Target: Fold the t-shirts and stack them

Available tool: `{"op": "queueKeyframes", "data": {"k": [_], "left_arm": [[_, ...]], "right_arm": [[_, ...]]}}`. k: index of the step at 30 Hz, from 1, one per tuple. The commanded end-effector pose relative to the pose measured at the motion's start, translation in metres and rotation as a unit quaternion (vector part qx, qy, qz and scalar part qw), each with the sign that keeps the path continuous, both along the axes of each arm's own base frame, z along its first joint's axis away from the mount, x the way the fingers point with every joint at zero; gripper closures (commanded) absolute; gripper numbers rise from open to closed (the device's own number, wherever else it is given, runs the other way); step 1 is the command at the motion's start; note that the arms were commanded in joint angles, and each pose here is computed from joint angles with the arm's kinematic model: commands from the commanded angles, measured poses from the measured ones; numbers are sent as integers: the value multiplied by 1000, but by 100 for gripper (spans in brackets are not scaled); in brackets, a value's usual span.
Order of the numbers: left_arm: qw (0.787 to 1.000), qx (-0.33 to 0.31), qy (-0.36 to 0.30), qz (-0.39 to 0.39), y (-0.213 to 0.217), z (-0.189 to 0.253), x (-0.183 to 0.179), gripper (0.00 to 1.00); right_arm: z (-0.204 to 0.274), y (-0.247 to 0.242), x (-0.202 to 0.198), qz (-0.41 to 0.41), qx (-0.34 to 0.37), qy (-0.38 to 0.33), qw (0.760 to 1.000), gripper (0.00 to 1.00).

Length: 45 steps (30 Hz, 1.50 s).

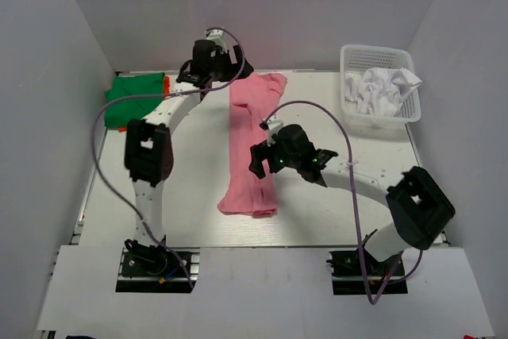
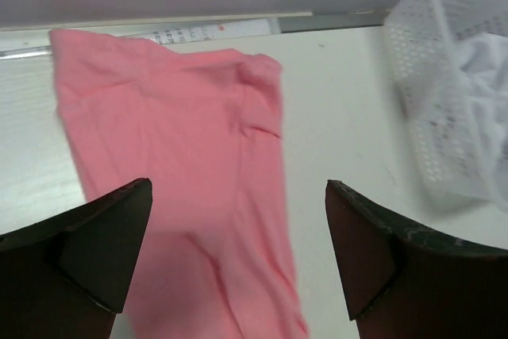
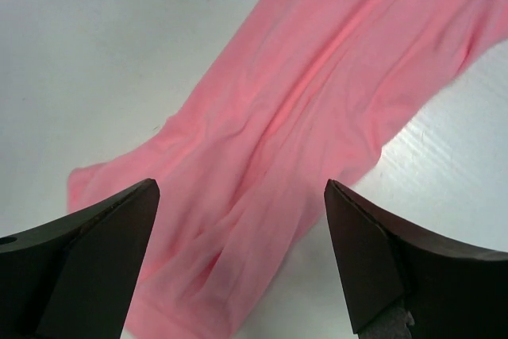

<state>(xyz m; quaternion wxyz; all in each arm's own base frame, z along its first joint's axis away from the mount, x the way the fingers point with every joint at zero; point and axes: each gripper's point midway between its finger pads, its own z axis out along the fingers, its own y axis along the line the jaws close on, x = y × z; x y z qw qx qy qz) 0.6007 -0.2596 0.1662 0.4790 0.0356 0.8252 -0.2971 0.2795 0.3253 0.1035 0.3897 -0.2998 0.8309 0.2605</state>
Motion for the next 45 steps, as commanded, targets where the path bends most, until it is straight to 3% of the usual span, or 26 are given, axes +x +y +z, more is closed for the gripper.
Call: {"op": "queueKeyframes", "data": {"k": [1, 2, 3, 7, 8, 10, 12, 19, 24, 25, 27, 32, 36, 37, 40, 45], "left_arm": [[1000, 19, -17, 12, 20, 73, -62, 0], [999, 6, -27, 16, 27, 101, -85, 0], [999, 15, 26, 25, 36, 62, -110, 0], [994, -14, 97, 50, 56, 23, -189, 0], [989, -8, 141, 53, 60, -12, -218, 0], [987, -19, 148, 56, 65, -15, -246, 12], [977, -10, 199, 72, 76, -50, -281, 15], [951, 25, 308, 27, 76, -106, -362, 19], [930, 48, 365, 1, 75, -130, -401, 22], [928, 47, 370, -7, 73, -136, -409, 25], [928, 44, 369, -19, 69, -138, -413, 28], [911, 85, 404, -13, 75, -164, -434, 39], [905, 90, 415, -13, 72, -175, -435, 57], [903, 94, 419, -17, 71, -177, -438, 72], [895, 102, 435, -8, 73, -183, -444, 100], [893, 96, 440, -8, 74, -179, -452, 100]], "right_arm": [[-10, -17, -29, -19, 9, 60, 998, 10], [-13, -20, -35, -20, 4, 69, 997, 10], [-23, -27, -42, -21, -5, 84, 996, 10], [-41, -42, -74, -33, -15, 159, 987, 10], [-45, -46, -78, -35, -20, 171, 984, 10], [-49, -47, -87, -37, -21, 193, 980, 12], [-55, -50, -93, -40, -25, 211, 976, 16], [-64, -51, -113, -35, -11, 260, 965, 54], [-71, -55, -124, -31, -15, 282, 959, 70], [-74, -58, -126, -35, -18, 285, 958, 87], [-76, -60, -129, -39, -19, 290, 956, 100], [-79, -72, -128, -60, -2, 278, 959, 100], [-87, -81, -134, -74, 2, 289, 955, 100], [-88, -83, -134, -82, 5, 289, 954, 100], [-91, -94, -131, -111, 4, 284, 952, 100], [-87, -95, -131, -105, 16, 278, 955, 100]]}}
